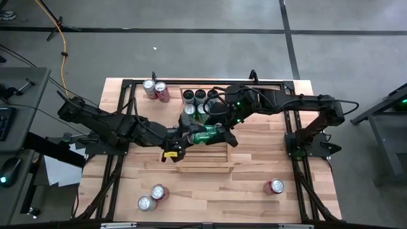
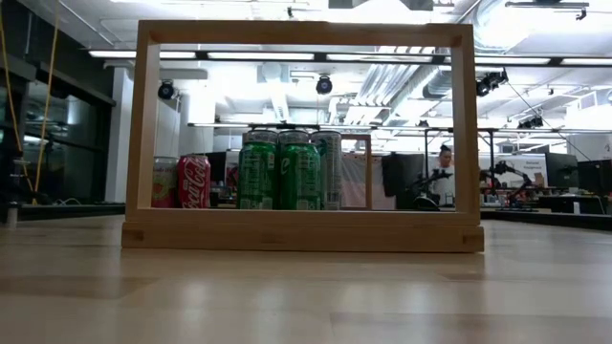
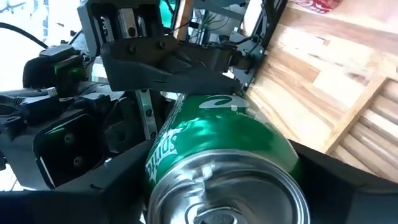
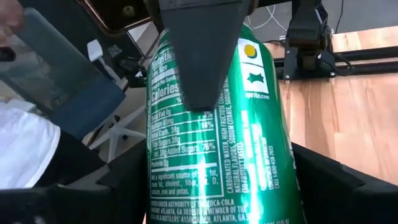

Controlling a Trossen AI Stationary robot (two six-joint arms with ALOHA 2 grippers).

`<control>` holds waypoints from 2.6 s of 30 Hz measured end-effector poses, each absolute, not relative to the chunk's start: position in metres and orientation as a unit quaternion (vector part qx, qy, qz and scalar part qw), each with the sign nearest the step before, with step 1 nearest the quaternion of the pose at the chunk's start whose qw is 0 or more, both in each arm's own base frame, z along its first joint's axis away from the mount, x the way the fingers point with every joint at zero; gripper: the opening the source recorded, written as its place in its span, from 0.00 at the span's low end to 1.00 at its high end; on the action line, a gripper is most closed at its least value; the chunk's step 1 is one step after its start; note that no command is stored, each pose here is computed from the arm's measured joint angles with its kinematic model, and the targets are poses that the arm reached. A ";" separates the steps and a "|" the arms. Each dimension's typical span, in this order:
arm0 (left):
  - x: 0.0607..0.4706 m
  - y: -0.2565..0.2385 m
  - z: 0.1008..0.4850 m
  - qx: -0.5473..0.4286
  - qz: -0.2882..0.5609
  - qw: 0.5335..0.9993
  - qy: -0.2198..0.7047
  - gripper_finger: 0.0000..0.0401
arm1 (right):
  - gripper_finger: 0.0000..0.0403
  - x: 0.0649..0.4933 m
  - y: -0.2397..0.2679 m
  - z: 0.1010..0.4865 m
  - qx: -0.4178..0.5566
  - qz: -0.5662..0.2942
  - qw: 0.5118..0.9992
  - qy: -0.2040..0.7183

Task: Place canned beverage on shelf
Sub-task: Put the green can on the shelf aligned with the other green cans

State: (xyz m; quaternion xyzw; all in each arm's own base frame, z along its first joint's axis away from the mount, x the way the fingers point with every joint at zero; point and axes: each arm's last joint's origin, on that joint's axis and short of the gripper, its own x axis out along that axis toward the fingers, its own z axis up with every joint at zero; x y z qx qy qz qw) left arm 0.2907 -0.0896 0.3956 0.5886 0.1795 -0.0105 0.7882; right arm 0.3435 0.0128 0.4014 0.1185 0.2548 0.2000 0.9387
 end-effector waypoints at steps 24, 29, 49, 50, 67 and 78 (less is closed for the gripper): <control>0.219 -0.067 0.304 -0.079 0.191 0.956 0.211 0.95 | 0.73 0.256 0.020 0.346 0.126 0.091 0.853 0.499; 0.213 -0.073 0.284 -0.234 0.166 0.957 0.052 0.95 | 0.73 0.239 0.025 0.311 0.225 0.050 0.892 0.388; 0.278 -0.023 0.325 -0.104 0.147 0.979 -0.093 0.95 | 0.73 0.324 0.020 0.334 0.118 -0.077 0.990 0.021; 0.280 -0.022 0.327 -0.104 0.148 0.979 -0.096 0.95 | 0.73 0.327 0.021 0.336 0.112 -0.076 0.991 0.021; 0.274 -0.020 0.347 -0.077 0.119 0.983 -0.116 0.71 | 0.73 0.327 0.021 0.349 0.085 -0.072 0.994 0.006; 0.272 -0.020 0.353 -0.083 0.111 0.979 -0.148 0.89 | 0.72 0.323 0.019 0.369 0.102 -0.082 0.988 -0.084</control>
